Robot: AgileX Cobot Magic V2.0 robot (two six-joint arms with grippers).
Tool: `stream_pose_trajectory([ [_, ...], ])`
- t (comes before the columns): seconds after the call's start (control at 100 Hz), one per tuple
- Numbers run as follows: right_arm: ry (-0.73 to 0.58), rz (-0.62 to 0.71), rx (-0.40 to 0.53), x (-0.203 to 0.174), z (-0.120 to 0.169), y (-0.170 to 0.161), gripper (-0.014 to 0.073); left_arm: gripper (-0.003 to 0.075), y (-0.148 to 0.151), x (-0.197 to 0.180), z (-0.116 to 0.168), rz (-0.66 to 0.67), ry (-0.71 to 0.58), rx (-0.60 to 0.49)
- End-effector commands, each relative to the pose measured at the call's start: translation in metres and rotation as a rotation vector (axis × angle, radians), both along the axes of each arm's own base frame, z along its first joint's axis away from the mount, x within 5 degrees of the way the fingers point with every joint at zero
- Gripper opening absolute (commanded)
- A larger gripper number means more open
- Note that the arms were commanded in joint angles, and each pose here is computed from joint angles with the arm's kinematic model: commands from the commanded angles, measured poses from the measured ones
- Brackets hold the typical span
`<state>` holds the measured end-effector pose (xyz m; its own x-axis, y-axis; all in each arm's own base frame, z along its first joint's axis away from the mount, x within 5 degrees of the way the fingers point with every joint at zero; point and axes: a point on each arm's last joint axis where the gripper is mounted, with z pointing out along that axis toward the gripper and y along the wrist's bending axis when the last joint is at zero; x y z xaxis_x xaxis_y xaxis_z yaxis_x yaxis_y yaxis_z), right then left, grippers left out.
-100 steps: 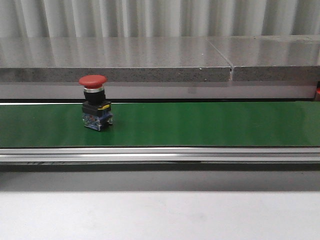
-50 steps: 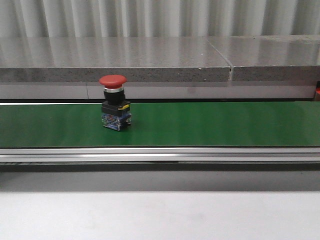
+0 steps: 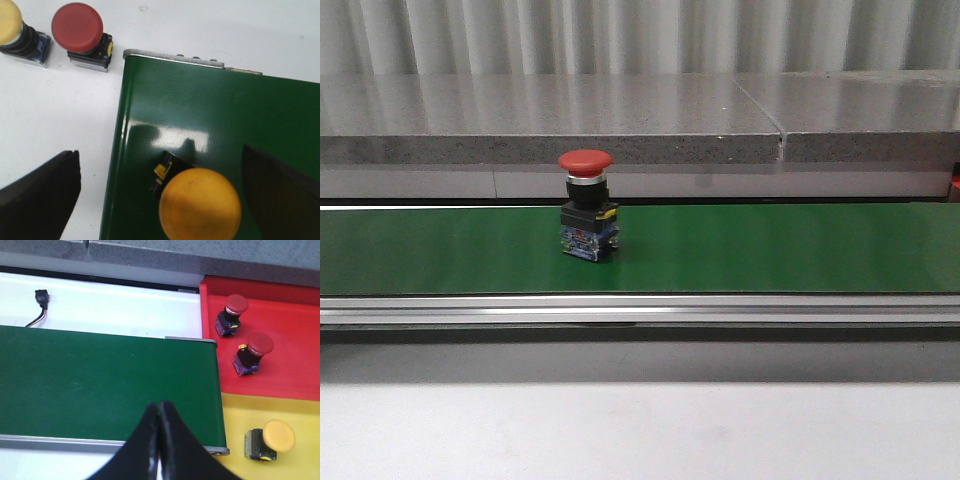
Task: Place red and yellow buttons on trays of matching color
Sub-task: 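Carry the yellow button onto the belt and open the left gripper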
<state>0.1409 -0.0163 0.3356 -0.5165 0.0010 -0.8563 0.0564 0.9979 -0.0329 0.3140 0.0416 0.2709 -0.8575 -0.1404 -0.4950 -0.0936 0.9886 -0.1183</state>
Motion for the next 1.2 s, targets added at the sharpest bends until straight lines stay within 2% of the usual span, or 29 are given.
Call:
stream_pose_trajectory([
  [0.0,-0.092,-0.003,-0.021,0.001,0.014,-0.001,-0.0069,0.062,-0.01,-0.001,0.029,-0.028,-0.142,0.014],
  [0.24,-0.092,-0.003,-0.021,0.001,0.014,-0.001,-0.0069,0.062,-0.032,-0.009,0.055,-0.096,-0.273,0.038],
  [0.57,-0.092,-0.003,-0.021,0.001,0.014,-0.001,-0.0069,0.0619,-0.033,-0.047,0.099,-0.069,-0.543,0.081],
  [0.81,-0.092,-0.003,-0.021,0.001,0.014,-0.001,-0.0069,0.0619,-0.036,-0.096,0.103,-0.063,-0.658,0.109],
  [0.97,-0.092,-0.003,-0.021,0.001,0.014,-0.001,-0.0069,0.0617,-0.039,-0.132,0.104,-0.047,-0.731,0.082],
  [1.08,-0.092,-0.003,-0.021,0.001,0.014,-0.001,-0.0069,0.0549,-0.04,-0.153,0.101,-0.046,-0.77,0.086],
  [1.19,-0.092,-0.003,-0.021,0.001,0.014,-0.001,-0.0069,0.0379,-0.041,-0.169,0.097,-0.045,-0.796,0.089],
])
